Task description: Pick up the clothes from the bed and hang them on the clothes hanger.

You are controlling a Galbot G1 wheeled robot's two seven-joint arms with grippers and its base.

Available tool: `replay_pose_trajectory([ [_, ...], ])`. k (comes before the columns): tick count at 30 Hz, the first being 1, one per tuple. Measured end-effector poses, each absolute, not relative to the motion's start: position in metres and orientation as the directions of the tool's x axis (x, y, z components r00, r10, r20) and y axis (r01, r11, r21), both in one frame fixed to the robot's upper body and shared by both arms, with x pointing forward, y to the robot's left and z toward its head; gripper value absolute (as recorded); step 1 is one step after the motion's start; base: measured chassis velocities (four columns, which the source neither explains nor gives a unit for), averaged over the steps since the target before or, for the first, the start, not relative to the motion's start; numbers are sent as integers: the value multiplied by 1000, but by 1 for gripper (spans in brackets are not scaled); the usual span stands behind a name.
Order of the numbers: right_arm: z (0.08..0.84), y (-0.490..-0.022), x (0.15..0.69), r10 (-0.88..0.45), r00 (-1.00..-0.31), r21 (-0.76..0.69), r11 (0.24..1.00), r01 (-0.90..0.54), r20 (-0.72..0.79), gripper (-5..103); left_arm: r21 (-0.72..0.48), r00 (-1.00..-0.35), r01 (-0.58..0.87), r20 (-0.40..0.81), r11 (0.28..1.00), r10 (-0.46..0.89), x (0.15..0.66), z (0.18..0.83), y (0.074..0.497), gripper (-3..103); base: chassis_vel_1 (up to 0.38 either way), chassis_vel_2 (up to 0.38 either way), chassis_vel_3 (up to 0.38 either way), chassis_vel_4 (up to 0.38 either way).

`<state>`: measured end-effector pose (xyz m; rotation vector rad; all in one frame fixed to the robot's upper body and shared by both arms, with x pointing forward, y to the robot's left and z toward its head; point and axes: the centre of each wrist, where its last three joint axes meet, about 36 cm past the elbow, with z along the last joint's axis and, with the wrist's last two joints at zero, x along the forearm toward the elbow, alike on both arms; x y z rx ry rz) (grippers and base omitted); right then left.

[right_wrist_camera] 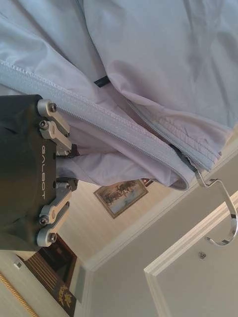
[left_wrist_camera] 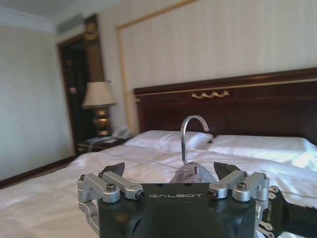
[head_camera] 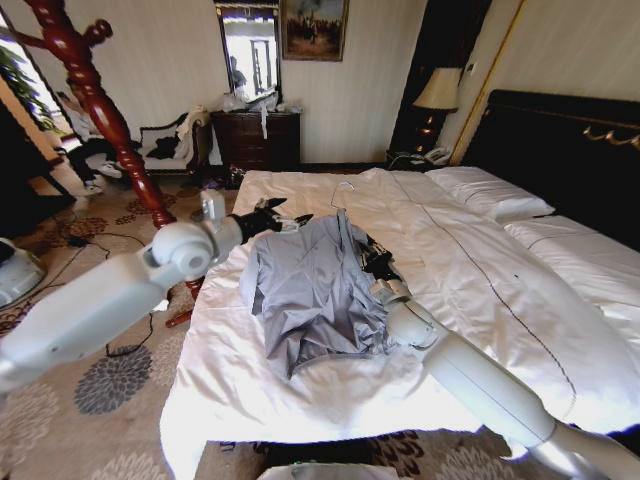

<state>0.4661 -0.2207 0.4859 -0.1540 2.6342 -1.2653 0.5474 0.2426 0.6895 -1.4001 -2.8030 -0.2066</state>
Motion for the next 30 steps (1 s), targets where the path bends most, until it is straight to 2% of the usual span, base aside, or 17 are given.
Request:
replay_pose_trajectory([
  [2, 487, -223, 467, -189, -968, -785, 620, 11, -163, 18, 145, -547, 833, 86, 533, 832, 565, 688, 248, 102, 0, 0, 0, 0],
  [3, 487, -223, 467, -189, -968, -785, 620, 11, -163, 18, 145, -547, 833, 86, 533, 832, 565, 688, 248, 102, 0, 0, 0, 0],
  [6, 487, -228, 467, -200, -962, -800, 599, 30, -186, 18, 183, -455, 886, 159, 427, 876, 583, 687, 258, 99, 0, 0, 0, 0],
  [7, 487, -228, 467, -200, -962, -800, 599, 30, -186, 18, 183, -455, 886, 159, 427, 876, 583, 687, 258, 99, 0, 0, 0, 0],
  [10, 486, -232, 466, -207, -957, -812, 581, 46, -203, 18, 199, -396, 913, 211, 357, 894, 594, 689, 264, 94, 0, 0, 0, 0],
  [22, 481, -237, 465, -228, -946, -841, 536, 76, -231, 18, 252, -353, 925, 285, 285, 891, 612, 714, 247, 86, 0, 0, 0, 0],
  [29, 481, -237, 467, -233, -942, -845, 528, 85, -241, 18, 253, -333, 933, 335, 257, 881, 610, 710, 239, 75, 0, 0, 0, 0],
  [30, 482, -237, 468, -234, -942, -845, 528, 86, -242, 18, 254, -332, 934, 343, 253, 879, 611, 709, 238, 66, 0, 0, 0, 0],
])
